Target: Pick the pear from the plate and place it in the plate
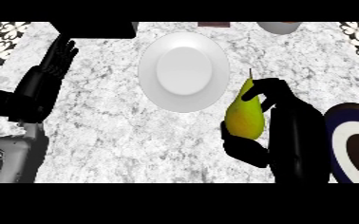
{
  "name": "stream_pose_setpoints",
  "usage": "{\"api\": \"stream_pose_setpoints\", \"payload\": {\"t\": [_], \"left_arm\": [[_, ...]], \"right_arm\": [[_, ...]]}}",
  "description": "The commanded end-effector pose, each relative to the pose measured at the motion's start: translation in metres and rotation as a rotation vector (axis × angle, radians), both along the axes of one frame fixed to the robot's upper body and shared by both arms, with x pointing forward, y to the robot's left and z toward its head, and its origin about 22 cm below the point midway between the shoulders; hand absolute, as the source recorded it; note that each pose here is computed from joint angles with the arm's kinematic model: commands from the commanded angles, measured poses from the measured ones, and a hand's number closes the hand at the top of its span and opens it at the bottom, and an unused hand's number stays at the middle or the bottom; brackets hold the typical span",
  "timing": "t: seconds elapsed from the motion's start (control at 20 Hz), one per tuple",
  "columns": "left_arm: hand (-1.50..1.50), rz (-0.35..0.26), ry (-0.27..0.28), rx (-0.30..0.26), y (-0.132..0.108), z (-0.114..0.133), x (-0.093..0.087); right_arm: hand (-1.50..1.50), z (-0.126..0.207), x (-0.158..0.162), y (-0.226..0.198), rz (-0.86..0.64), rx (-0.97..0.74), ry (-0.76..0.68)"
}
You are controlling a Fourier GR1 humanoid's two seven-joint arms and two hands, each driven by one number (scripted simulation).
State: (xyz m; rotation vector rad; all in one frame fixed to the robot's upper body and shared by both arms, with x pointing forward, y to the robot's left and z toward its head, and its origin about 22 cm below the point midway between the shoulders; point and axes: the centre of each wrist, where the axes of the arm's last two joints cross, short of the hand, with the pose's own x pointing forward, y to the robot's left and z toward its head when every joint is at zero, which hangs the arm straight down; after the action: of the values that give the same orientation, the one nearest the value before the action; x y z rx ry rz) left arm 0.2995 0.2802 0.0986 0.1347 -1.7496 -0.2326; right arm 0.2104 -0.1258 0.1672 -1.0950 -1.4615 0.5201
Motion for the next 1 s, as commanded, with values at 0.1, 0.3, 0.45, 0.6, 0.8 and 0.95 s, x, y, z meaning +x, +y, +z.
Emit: {"api": "stream_pose_setpoints", "payload": {"t": [0.1, 0.3, 0.45, 0.6, 0.8, 0.95], "left_arm": [[0.0, -0.024, 0.004, -0.001, -0.001, 0.006, 0.007], [0.0, -0.017, -0.006, 0.013, 0.004, 0.004, -0.007], [0.0, -0.004, -0.017, 0.016, -0.007, -0.007, -0.002], [0.0, -0.015, -0.006, 0.001, 0.002, 0.018, 0.017], [0.0, -0.03, -0.003, -0.003, -0.016, -0.009, 0.005], [0.0, -0.057, -0.004, 0.011, -0.013, 0.005, 0.009]], "right_arm": [[1.5, 0.036, 0.044, 0.049, 0.033, 0.036, 0.009], [1.5, 0.012, 0.092, 0.063, 0.025, 0.081, 0.042], [1.5, 0.008, 0.116, 0.074, 0.025, 0.12, 0.039], [1.5, -0.001, 0.138, 0.077, 0.021, 0.126, 0.098], [1.5, -0.023, 0.168, 0.088, -0.027, 0.086, 0.118], [1.5, -0.031, 0.192, 0.088, -0.043, 0.052, 0.154]]}}
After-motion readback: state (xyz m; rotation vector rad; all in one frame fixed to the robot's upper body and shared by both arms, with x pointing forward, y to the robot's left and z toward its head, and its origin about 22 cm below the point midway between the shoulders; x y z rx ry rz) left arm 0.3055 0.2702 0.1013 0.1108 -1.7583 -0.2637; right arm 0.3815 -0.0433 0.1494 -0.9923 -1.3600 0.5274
